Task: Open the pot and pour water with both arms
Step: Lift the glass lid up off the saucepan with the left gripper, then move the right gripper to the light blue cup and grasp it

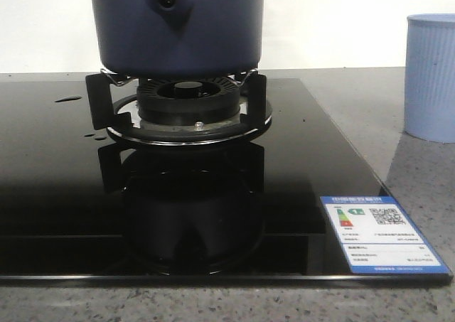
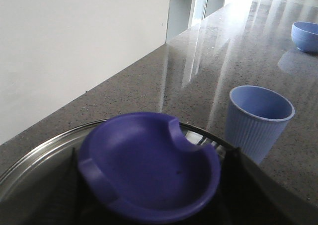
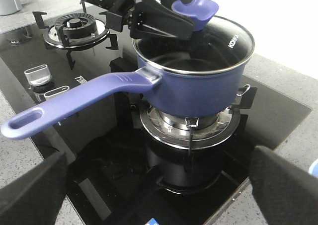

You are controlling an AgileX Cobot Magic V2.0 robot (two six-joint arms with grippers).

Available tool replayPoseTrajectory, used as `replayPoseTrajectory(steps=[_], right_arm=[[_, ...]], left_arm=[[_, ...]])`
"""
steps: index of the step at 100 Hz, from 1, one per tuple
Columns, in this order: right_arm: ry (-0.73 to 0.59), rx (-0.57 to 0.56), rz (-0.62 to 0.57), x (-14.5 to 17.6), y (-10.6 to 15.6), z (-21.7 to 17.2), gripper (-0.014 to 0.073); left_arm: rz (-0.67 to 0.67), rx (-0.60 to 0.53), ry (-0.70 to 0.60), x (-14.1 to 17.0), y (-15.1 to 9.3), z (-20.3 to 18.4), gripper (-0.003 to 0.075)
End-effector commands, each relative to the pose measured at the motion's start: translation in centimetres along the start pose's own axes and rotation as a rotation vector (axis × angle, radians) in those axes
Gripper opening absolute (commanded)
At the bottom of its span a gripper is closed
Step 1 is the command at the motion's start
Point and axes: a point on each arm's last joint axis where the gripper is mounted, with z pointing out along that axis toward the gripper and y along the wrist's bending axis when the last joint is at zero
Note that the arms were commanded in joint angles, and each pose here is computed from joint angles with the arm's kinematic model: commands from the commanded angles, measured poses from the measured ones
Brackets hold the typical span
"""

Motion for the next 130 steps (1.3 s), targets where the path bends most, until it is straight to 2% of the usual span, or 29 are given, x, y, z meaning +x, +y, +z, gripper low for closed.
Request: replayPoseTrajectory(steps=[1,17,31,53,84,97,112,130], right_arm=[[-0.09,0.029,0.0,-1.5,-0.1,-0.5,0.0665],[-0.094,0.033,0.001,-1.5,-0.1,-0.5,0.0664],[-0.095,0.035,0.003,-1.5,-0.1,-0.5,0.0664],[-0.1,0.042,0.003,-1.5,-0.2,-0.5,0.0664],[-0.121,0.054,0.013,-1.7,-0.3,-0.5,0.0664],[-0.177,0.139,0.038,-2.2,-1.1,-0.7,0.0664],[-0.251,0.292,0.062,-2.2,-2.6,-0.7,0.0664],[-0.233,0.449,0.076,0.3,-4.4,0.1,0.0664]], left_arm=[[0.018,0.031,-0.109,-2.8,-1.1,-0.6,0.0422],[-0.009,0.038,-0.147,-3.2,-1.1,-0.7,0.0335],[-0.032,0.046,-0.181,-3.5,-1.2,-0.7,0.0293],[-0.029,0.041,-0.228,-4.6,-1.1,-1.3,0.0292],[0.055,-0.077,-0.286,-8.1,-2.0,-6.2,0.0292],[0.065,-0.181,-0.274,-9.3,-2.7,-8.7,0.0292],[0.086,-0.225,-0.271,-9.8,-4.4,-10.9,0.0292],[0.073,-0.269,-0.261,-9.2,-6.0,-12.8,0.0292]])
